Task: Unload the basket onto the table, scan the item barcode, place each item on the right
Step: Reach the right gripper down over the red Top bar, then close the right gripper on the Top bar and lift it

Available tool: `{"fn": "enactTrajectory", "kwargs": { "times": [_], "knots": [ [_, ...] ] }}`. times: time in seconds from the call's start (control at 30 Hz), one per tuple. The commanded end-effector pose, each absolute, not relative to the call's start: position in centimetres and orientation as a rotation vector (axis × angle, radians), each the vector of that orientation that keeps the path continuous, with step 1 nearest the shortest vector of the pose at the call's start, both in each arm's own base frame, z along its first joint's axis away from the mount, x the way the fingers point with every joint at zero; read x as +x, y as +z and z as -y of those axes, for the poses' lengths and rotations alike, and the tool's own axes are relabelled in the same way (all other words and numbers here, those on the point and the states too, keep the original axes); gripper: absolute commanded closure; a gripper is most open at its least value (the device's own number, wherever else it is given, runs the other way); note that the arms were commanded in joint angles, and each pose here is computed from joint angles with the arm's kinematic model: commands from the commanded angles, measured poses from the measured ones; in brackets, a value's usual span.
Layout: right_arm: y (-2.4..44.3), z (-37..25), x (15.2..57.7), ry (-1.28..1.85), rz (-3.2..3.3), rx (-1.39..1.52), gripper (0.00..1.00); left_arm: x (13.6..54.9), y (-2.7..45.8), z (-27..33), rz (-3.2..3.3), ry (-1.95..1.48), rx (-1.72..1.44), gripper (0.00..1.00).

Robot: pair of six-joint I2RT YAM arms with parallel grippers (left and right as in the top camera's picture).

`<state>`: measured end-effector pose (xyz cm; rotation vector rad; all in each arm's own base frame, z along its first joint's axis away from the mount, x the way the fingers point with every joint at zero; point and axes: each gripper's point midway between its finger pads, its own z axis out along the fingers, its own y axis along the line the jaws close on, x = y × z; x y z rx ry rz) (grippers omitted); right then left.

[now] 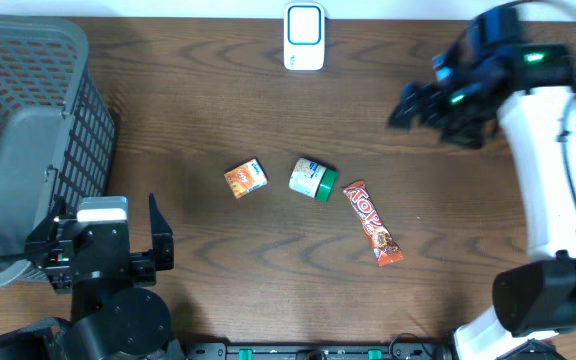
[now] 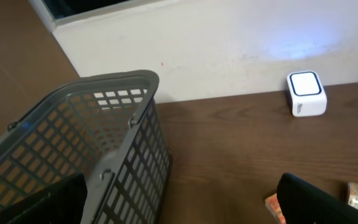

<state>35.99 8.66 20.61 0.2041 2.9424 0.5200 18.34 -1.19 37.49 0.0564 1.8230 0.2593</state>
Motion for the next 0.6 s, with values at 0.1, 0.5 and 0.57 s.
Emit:
{"fn": "enactTrajectory", "kwargs": {
  "times": [0.1,0.5,0.57],
  "knots": [
    [14.1,-12.9,32.1,0.391,-3.113,-0.07,0.01,18.3,37.6,0.9,-1.82,0.259,0.042,0.02],
    [6.0,-13.2,26.3,0.105,-3.268,-0.163,0.01,18.3,37.6,0.9,-1.82,0.259,0.042,0.02],
    [5.2,-13.1,26.0,0.102,-3.272,-0.162,0.01,18.3,37.6,0.9,-1.82,0.259,0.042,0.02]
  ]
}}
